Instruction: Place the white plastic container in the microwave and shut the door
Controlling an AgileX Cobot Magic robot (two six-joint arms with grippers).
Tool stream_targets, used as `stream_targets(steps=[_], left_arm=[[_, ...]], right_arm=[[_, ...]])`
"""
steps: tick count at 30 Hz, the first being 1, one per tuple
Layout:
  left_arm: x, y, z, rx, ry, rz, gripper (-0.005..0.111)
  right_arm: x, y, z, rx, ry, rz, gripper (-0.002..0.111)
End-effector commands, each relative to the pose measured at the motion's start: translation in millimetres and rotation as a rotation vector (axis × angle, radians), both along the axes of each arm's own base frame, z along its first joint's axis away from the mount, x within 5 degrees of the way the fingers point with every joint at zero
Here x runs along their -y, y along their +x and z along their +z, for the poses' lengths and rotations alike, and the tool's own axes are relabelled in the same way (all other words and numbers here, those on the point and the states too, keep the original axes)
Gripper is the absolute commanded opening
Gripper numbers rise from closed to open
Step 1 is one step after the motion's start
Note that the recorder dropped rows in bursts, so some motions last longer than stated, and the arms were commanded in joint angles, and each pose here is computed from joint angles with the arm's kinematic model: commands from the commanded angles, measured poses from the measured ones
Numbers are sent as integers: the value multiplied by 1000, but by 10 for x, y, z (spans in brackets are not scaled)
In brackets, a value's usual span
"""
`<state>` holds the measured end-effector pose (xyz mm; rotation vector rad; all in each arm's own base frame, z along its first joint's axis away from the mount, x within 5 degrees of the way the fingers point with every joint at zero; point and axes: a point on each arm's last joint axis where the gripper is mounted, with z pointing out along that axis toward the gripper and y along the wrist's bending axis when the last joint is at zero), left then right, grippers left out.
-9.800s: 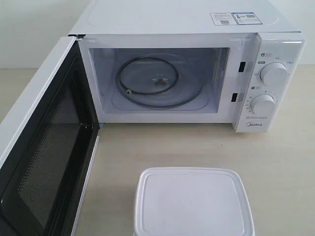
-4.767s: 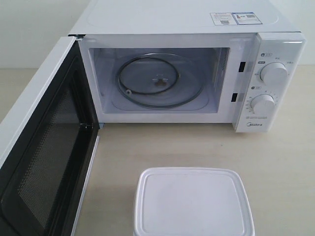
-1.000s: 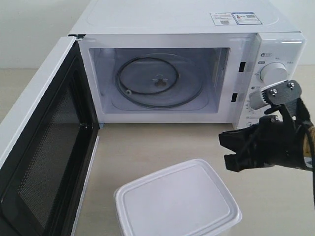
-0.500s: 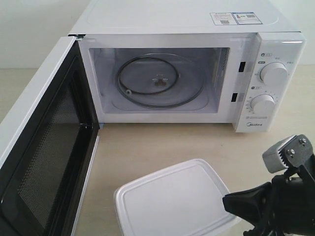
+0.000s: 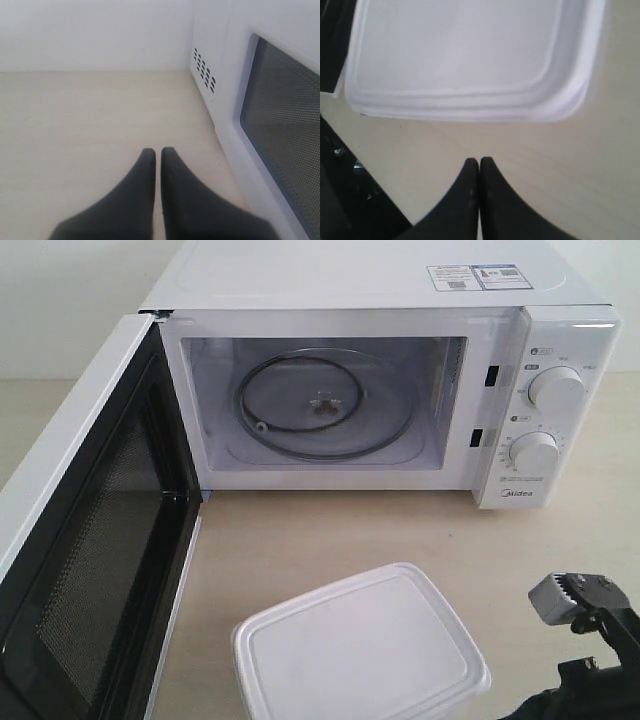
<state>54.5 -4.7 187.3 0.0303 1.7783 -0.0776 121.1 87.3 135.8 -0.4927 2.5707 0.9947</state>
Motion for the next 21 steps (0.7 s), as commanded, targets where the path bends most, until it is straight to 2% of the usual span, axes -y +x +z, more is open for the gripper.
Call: stream_targets(steps=[1,3,5,9,16,21], left_arm=[[1,-1,-7,-1,-3,1,4],[1,-1,-7,-1,-3,1,4],[1,-1,-7,-1,-3,1,4],[1,-1,-7,-1,-3,1,4],[1,-1,-7,-1,-3,1,4],[1,-1,-7,-1,-3,1,4]], right_arm=[[122,75,-79,-9,-125,-167,0],[163,132,-83,7,-156,-237,0],[144,189,-42,25,-145,-235,0],[24,292,36,6,-48,-173,0],[39,341,-161,-68,-113,-168,0],[-43,310,-147,-82,-28,-85,0]])
